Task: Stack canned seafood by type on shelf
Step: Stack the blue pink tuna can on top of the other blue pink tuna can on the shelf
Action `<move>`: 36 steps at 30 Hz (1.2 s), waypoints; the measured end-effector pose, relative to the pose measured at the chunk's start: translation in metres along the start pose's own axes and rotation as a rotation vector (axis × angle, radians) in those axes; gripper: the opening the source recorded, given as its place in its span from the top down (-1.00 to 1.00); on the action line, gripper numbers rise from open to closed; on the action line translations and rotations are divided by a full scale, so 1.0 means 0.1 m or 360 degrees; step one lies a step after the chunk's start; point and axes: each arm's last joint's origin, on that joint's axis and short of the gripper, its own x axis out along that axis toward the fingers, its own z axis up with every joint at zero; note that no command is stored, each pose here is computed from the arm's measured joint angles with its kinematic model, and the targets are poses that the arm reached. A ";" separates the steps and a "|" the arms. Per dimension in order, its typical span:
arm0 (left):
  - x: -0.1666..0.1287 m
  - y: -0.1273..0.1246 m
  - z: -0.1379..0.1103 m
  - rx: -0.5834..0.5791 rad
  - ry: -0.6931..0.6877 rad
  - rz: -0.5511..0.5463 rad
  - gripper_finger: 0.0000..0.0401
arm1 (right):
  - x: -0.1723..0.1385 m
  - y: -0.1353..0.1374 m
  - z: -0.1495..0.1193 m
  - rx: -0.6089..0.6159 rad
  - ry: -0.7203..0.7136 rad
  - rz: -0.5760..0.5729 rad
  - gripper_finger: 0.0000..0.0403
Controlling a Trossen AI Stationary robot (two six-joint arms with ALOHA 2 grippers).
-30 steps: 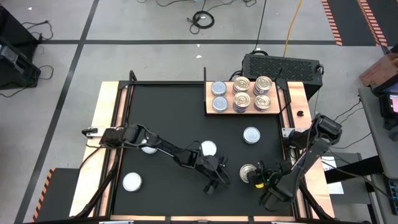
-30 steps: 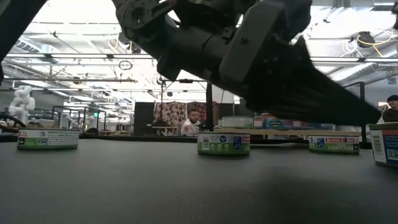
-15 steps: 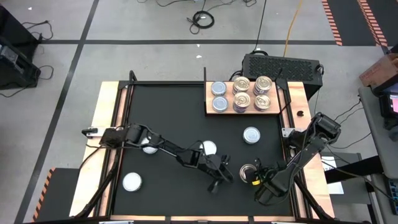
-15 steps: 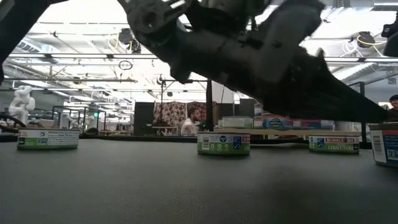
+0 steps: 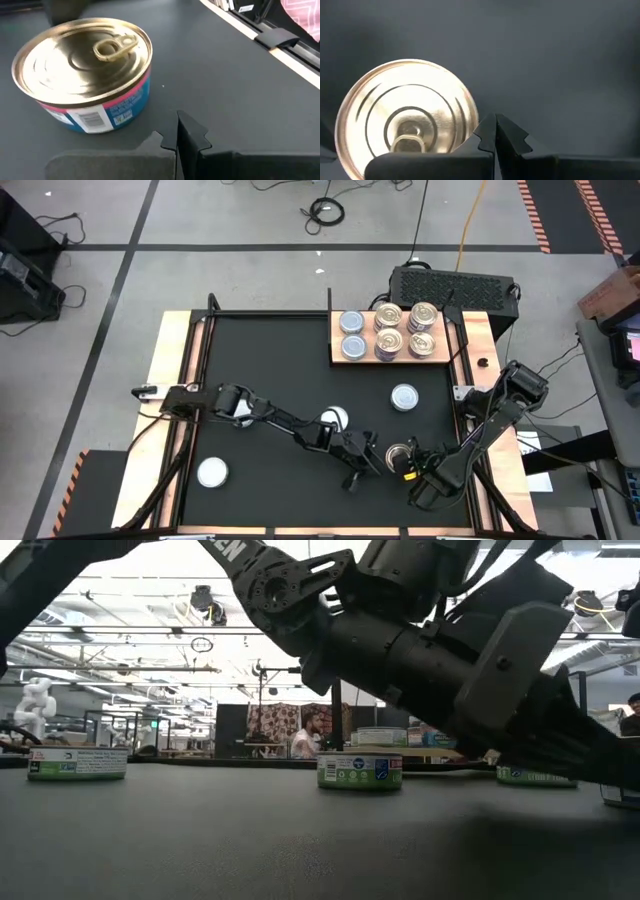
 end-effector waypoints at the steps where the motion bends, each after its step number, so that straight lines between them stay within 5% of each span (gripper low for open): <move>1: 0.00 0.01 0.01 -0.0001 -0.0004 0.0003 0.99 | 0.01 0.00 0.00 0.0003 0.0005 0.0009 1.00; 23: -0.03 0.15 -0.01 -0.0026 0.0003 0.0001 0.99 | 0.02 0.07 -0.01 0.0041 0.0016 0.0112 1.00; 36: -0.05 0.20 -0.08 -0.0060 0.0111 0.0006 1.00 | -0.33 0.17 0.07 0.0029 -0.0133 0.0180 1.00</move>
